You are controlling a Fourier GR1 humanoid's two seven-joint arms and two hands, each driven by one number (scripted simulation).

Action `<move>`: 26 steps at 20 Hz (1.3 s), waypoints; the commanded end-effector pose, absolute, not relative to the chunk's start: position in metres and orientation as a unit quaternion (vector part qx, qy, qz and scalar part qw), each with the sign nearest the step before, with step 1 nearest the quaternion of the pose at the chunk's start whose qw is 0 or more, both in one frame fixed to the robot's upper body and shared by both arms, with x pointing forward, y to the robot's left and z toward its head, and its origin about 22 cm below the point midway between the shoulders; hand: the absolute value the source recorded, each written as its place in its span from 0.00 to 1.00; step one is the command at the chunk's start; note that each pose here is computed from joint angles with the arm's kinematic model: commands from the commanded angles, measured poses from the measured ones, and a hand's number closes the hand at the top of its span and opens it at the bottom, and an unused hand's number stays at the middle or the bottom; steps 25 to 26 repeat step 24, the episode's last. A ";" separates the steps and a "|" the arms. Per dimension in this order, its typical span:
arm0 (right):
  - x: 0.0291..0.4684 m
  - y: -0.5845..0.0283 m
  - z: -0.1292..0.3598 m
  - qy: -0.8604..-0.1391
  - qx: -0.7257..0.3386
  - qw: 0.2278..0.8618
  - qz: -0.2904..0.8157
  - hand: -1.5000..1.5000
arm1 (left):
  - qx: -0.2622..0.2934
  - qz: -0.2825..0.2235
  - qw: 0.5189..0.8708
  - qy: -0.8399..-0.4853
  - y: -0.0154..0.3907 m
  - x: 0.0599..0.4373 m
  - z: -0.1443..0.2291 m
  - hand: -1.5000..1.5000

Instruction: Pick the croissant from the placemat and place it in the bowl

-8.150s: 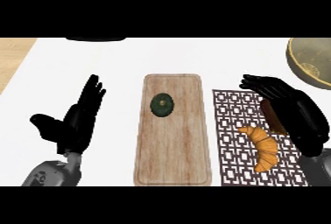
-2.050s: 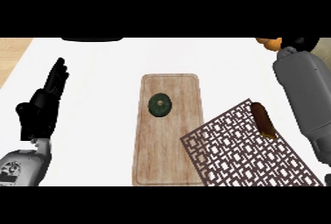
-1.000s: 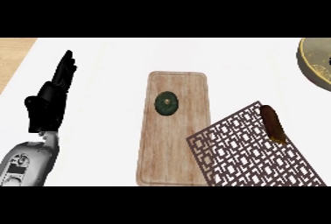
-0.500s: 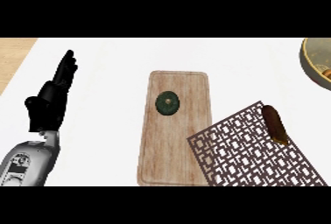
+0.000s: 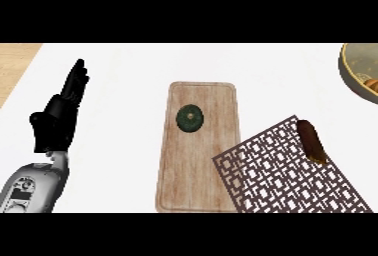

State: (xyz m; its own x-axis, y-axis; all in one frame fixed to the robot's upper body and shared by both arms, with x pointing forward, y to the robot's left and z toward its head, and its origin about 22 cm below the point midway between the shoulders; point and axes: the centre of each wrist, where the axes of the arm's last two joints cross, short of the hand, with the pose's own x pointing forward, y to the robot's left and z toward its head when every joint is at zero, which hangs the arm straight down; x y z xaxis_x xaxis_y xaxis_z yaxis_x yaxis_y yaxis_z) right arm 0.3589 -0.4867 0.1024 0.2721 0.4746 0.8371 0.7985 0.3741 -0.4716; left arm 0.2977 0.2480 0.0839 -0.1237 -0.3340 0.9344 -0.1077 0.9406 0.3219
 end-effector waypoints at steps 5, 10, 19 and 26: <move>0.316 -0.520 0.075 -0.631 -0.477 0.586 -0.177 0.00 | 0.164 -0.084 0.660 -0.728 0.264 0.286 0.068 0.50; 0.300 -0.531 0.070 -0.671 -0.436 0.570 -0.185 0.00 | 0.175 -0.074 0.659 -0.727 0.256 0.296 0.087 0.50; 0.263 -0.534 0.031 -0.691 -0.396 0.585 -0.152 0.00 | 0.162 -0.069 0.665 -0.726 0.250 0.288 0.075 0.50; 0.260 -0.516 0.021 -0.700 -0.388 0.581 -0.147 0.00 | 0.172 -0.070 0.661 -0.727 0.292 0.292 0.079 0.50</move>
